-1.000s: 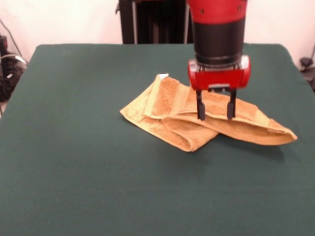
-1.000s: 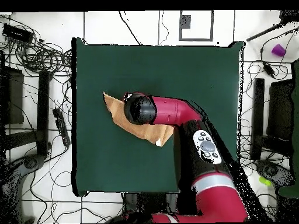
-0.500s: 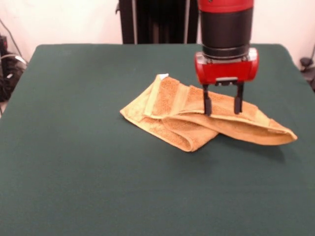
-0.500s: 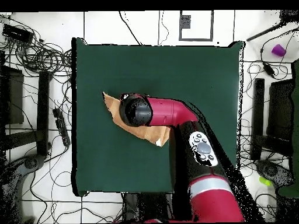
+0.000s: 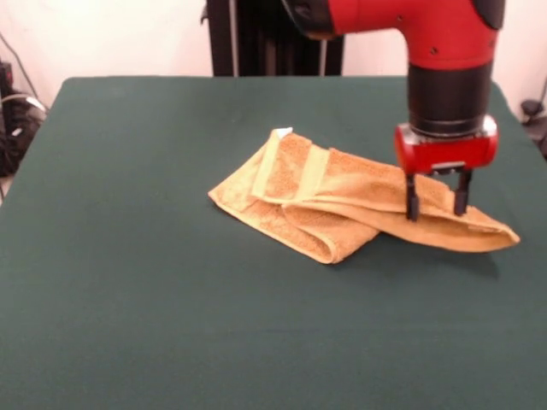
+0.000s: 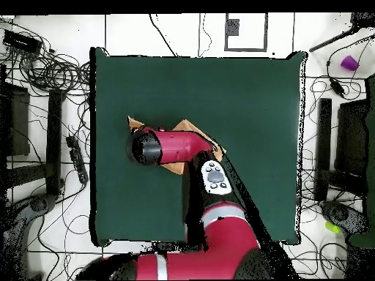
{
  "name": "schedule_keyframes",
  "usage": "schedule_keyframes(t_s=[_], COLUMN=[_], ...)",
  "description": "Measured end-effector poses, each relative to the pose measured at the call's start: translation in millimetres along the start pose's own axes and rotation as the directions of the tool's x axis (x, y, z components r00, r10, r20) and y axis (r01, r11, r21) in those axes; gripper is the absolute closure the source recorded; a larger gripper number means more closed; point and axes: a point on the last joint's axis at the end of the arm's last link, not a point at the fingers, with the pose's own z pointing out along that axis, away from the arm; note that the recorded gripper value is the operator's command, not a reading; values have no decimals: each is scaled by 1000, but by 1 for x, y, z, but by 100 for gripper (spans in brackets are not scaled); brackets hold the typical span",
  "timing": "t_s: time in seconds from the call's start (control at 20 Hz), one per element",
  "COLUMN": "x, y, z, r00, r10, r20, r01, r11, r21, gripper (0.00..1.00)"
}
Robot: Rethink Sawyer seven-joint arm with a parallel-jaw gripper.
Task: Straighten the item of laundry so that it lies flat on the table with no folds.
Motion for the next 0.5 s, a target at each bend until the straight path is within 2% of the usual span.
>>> schedule_keyframes(t_s=[0.15, 0.25, 0.5], x=[9, 14, 15], y=[7, 3, -11], z=[13, 23, 30], r00=[1000, 1000, 999], r10=[-8, 1, 28], r20=[6, 13, 29], r01=[8, -1, -28], r11=[1000, 1000, 1000], r21=[-7, -10, -13], gripper=[0, 0, 0])
